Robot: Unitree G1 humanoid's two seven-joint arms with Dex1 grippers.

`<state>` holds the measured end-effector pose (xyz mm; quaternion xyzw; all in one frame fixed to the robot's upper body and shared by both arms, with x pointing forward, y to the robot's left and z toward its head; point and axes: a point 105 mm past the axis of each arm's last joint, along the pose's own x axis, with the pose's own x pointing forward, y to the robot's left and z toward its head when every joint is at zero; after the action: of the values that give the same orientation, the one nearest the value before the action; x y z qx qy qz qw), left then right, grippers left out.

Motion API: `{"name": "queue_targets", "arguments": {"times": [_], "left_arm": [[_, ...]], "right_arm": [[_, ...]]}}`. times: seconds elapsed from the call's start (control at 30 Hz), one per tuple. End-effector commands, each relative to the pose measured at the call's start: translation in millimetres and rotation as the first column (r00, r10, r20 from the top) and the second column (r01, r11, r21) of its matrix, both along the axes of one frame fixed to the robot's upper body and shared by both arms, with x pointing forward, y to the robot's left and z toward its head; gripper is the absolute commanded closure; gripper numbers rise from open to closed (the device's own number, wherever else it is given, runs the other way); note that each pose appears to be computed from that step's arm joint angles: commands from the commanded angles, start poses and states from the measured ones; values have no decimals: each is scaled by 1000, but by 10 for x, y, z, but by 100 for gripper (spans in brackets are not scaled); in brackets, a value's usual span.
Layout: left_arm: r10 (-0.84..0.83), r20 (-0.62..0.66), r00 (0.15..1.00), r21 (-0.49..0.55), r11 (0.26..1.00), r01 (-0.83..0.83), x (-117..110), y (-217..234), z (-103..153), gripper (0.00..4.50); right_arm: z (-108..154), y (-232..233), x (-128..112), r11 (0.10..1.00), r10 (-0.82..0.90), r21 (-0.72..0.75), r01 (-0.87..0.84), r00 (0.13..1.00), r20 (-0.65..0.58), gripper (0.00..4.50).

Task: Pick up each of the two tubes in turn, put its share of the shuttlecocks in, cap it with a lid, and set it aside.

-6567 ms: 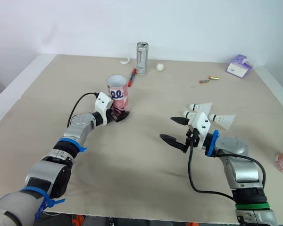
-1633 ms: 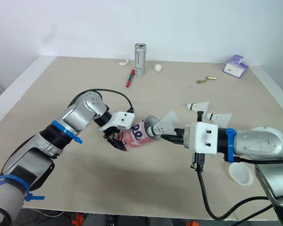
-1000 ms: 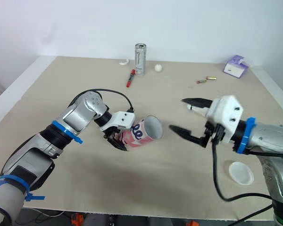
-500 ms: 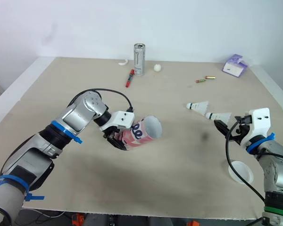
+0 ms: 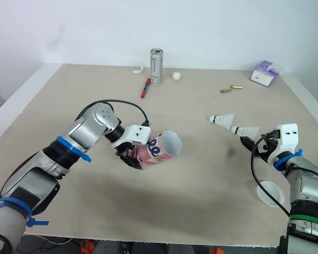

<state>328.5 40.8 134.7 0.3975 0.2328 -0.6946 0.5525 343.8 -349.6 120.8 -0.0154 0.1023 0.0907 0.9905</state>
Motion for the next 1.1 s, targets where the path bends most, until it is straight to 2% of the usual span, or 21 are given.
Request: {"name": "queue_targets", "arguments": {"times": [0.03,0.2,0.23,0.33,0.37,0.47,0.53,0.57,0.77,0.87,0.97,1.03,1.1], "left_arm": [[13,4,1000,22,1000,-13,-7,48,-31,153],[19,5,1000,23,1000,-19,-10,62,-40,153],[19,5,1000,23,1000,-19,-12,61,-40,153],[20,5,1000,20,1000,-20,-16,57,-42,153],[21,5,1000,19,1000,-21,-17,55,-43,153],[23,4,1000,18,1000,-23,-17,54,-47,153],[25,4,1000,18,1000,-25,-19,54,-51,153],[25,4,1000,18,1000,-25,-19,54,-53,153],[28,0,1000,19,999,-28,-25,61,-75,153],[28,-3,1000,20,999,-28,-31,66,-82,153],[31,-4,1000,19,999,-31,-29,71,-84,153],[33,-4,999,20,999,-33,-25,79,-82,153],[34,-5,999,20,999,-34,-22,88,-80,153]], "right_arm": [[159,-1,69,1000,21,-7,-20,999,46,9],[144,21,122,999,38,16,-39,999,33,9],[140,17,126,999,38,21,-38,999,32,30],[127,-5,144,999,31,28,-32,999,28,128],[120,-13,150,999,28,29,-29,999,25,180],[105,-23,163,999,26,31,-27,999,20,300],[98,-25,168,999,27,32,-27,999,18,402],[93,-25,170,999,27,33,-28,999,17,435],[79,-23,146,999,34,22,-34,999,16,444],[160,-8,102,999,47,-20,-46,998,44,444],[387,57,3,990,84,-123,-70,991,108,444],[658,165,-111,953,146,-288,-94,975,165,444],[882,259,-185,931,178,-352,-93,960,216,444]]}}
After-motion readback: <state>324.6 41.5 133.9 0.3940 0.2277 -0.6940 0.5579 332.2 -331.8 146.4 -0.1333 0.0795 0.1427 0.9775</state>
